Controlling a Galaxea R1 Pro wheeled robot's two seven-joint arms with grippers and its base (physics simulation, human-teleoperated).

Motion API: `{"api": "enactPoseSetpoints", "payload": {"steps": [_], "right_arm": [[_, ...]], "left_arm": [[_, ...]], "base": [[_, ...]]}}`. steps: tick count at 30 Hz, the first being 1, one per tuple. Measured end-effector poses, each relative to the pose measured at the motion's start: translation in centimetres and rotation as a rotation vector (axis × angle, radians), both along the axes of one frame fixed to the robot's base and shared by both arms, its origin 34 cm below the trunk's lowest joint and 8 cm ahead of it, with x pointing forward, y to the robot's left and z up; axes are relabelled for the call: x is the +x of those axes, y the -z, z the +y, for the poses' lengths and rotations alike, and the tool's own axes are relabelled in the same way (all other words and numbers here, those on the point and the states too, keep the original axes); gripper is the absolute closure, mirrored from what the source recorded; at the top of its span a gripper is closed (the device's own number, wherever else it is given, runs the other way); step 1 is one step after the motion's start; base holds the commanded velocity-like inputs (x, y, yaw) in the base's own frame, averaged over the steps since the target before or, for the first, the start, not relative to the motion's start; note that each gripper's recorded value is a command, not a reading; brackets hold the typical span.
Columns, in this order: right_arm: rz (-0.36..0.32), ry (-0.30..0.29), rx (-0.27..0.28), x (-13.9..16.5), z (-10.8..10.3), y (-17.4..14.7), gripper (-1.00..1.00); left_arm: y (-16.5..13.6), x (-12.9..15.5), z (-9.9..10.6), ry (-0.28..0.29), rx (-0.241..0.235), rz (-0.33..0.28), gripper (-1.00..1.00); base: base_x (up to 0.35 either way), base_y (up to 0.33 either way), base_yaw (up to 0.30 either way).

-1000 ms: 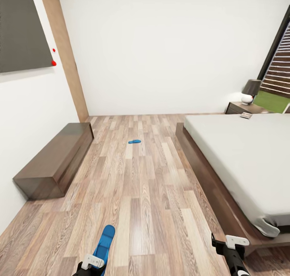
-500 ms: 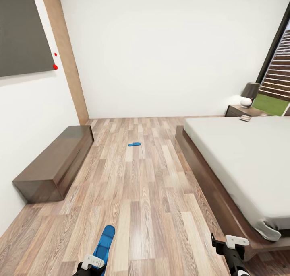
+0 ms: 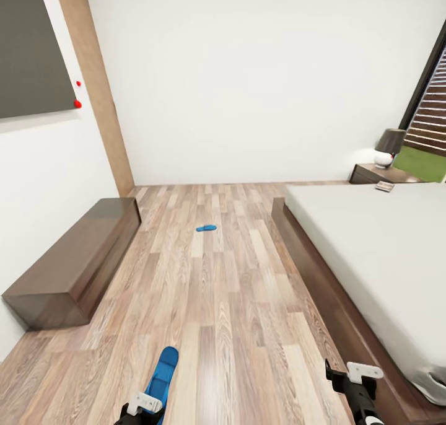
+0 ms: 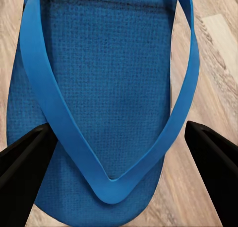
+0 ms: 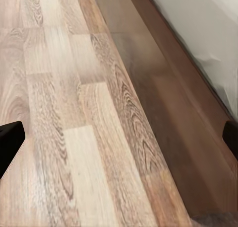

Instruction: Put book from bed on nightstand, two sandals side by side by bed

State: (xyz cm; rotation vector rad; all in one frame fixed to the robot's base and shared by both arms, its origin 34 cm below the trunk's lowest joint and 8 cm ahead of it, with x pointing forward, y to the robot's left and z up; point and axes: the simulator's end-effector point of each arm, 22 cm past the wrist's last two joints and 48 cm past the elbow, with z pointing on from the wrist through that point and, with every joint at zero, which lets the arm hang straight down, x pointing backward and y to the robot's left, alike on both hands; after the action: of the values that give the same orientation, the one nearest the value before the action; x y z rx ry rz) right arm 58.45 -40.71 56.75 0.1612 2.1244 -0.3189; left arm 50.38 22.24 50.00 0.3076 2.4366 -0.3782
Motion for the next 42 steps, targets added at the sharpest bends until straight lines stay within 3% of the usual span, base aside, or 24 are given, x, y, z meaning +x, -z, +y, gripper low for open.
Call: {"api": "enactPoseSetpoints", "payload": {"steps": [17,42], "right_arm": [[0.000,0.001,0.000,0.00,-0.02,0.01,-1.00],[0.002,0.002,-0.001,-0.02,-0.04,0.04,-1.00]], "left_arm": [[0.03,-0.03,-0.01,0.001,0.000,0.002,1.00],[0.01,-0.03,-0.56,0.004,-0.006,0.001,1.00]], "base": [[0.281,-0.143,0.000],[0.170,-0.123,0.000]]}}
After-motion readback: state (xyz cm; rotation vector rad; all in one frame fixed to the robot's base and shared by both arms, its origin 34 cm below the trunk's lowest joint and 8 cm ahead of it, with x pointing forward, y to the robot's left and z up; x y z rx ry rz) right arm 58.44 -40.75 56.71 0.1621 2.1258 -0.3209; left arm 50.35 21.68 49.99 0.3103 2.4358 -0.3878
